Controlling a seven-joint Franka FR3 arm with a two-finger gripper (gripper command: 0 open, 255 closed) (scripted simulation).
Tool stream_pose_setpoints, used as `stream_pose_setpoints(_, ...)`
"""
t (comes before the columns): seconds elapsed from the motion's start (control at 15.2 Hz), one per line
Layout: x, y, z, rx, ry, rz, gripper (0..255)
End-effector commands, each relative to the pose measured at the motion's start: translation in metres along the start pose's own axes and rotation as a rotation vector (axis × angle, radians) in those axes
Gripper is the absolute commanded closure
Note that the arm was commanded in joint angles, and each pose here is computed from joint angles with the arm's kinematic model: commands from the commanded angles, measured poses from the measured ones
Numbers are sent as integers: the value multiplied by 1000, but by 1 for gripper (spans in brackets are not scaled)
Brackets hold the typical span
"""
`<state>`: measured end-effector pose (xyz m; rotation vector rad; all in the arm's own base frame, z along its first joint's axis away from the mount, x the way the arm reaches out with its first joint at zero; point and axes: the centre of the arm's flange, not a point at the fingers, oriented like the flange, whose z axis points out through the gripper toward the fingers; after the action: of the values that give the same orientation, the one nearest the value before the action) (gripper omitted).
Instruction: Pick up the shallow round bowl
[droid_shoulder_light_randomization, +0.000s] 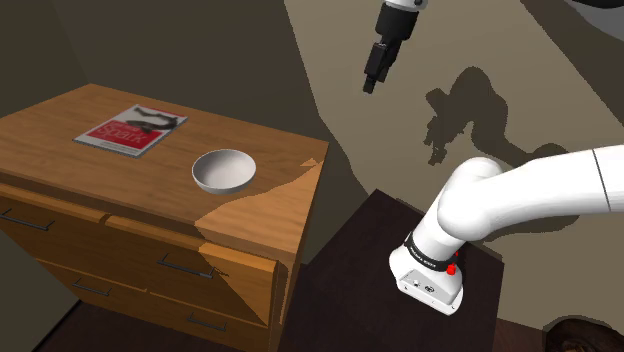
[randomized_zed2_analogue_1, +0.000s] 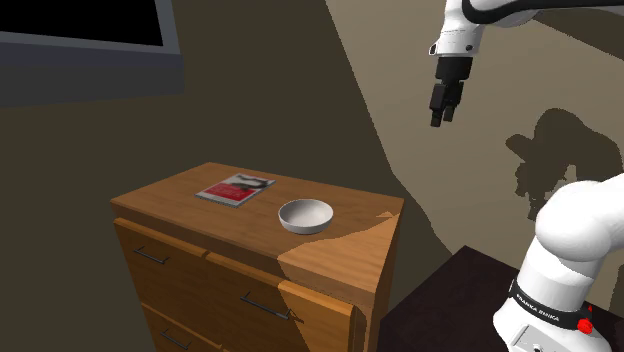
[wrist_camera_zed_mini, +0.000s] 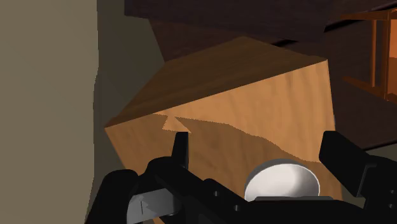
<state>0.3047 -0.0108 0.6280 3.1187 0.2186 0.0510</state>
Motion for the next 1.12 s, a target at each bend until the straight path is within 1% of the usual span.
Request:
stream_pose_setpoints(0.0, 0, 0, 0, 0, 0, 0, 0)
stream_pose_setpoints(1.06, 129, -112, 121, -5, 21, -4, 0)
